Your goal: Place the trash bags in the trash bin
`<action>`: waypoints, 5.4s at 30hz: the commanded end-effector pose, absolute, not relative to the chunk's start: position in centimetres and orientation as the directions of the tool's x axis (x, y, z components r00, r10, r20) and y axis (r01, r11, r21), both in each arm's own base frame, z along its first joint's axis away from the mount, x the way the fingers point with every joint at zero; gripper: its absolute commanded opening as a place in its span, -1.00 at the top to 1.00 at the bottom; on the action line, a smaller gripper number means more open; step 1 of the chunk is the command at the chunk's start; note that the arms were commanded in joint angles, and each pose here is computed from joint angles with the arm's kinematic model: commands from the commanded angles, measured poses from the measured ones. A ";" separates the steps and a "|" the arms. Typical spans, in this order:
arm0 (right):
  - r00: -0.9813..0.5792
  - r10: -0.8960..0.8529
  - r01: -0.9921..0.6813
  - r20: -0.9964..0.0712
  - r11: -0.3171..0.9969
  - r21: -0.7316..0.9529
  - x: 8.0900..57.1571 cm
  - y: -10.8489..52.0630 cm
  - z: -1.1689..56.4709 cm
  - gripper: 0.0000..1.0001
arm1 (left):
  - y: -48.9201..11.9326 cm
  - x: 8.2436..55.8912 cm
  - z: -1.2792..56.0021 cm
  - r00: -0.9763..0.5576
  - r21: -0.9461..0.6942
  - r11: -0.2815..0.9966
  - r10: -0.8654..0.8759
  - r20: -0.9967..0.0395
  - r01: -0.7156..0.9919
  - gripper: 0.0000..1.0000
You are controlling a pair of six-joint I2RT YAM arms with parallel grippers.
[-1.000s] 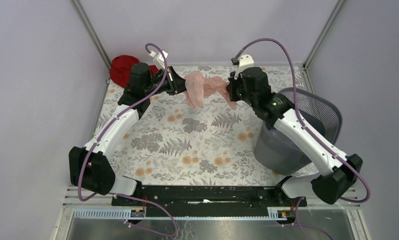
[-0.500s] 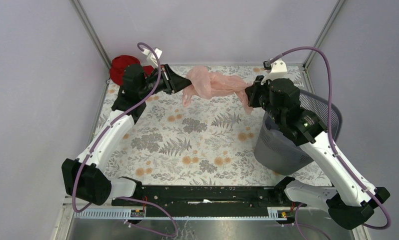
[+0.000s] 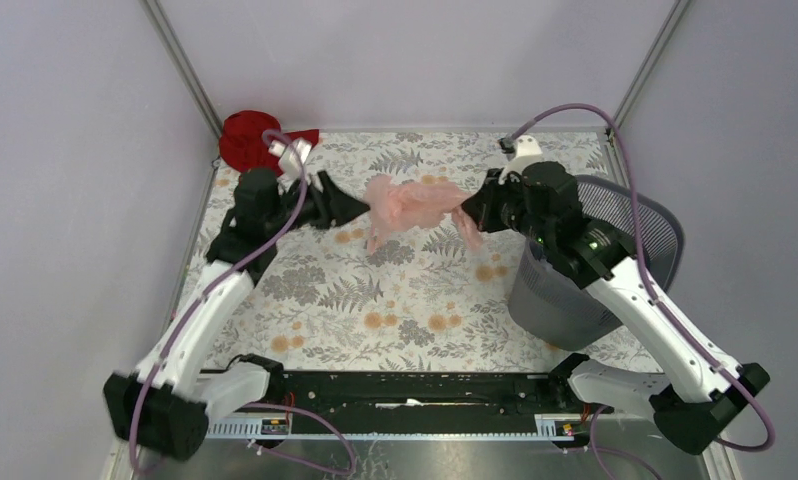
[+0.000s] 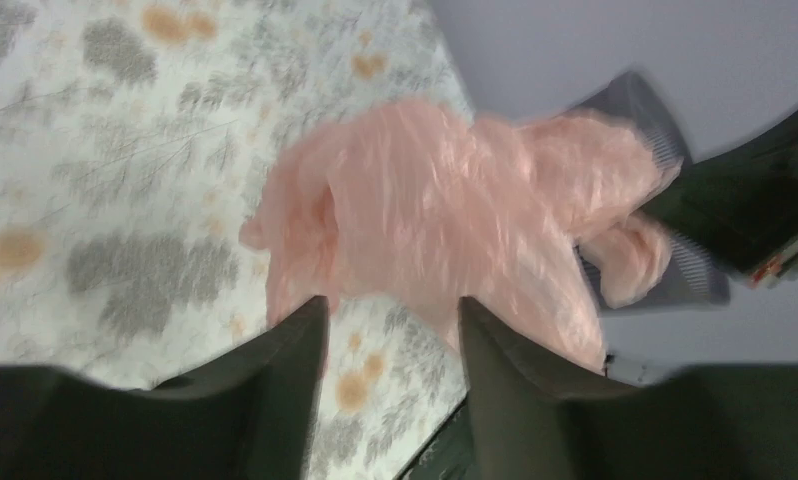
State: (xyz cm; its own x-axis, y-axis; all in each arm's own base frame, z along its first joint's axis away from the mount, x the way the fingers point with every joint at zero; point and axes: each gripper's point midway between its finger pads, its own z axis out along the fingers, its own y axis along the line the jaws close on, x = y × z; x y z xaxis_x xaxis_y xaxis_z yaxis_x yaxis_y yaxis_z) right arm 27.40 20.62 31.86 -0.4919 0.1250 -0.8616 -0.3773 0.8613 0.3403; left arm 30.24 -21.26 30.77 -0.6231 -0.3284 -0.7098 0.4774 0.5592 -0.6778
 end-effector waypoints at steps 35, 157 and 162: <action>-0.730 -0.130 -0.603 -0.671 0.586 0.542 22.1 32.0 16.4 0.75 | -14.2 24.1 17.1 -0.756 -0.617 0.778 -0.473 -0.452 -0.117 -0.35; -0.679 -0.306 -0.575 -0.667 0.786 0.226 22.9 31.2 6.1 1.00 | -4.5 27.7 22.0 -0.389 -0.473 0.613 -0.780 -0.490 -0.633 1.00; -0.697 -0.352 -0.628 -0.624 0.720 0.296 18.4 28.8 8.1 1.00 | -2.1 32.3 19.2 -0.400 -0.487 0.535 -0.843 -0.358 -0.691 1.00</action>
State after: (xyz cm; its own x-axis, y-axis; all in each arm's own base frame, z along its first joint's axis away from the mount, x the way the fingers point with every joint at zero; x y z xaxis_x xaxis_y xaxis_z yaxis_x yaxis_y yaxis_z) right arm 22.12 30.06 6.37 -0.6986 -0.2837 -0.6568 -0.5522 0.7975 0.2429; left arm 29.59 -3.16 20.15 -0.3838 -0.8152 -0.4338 -0.6917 0.5650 -0.4498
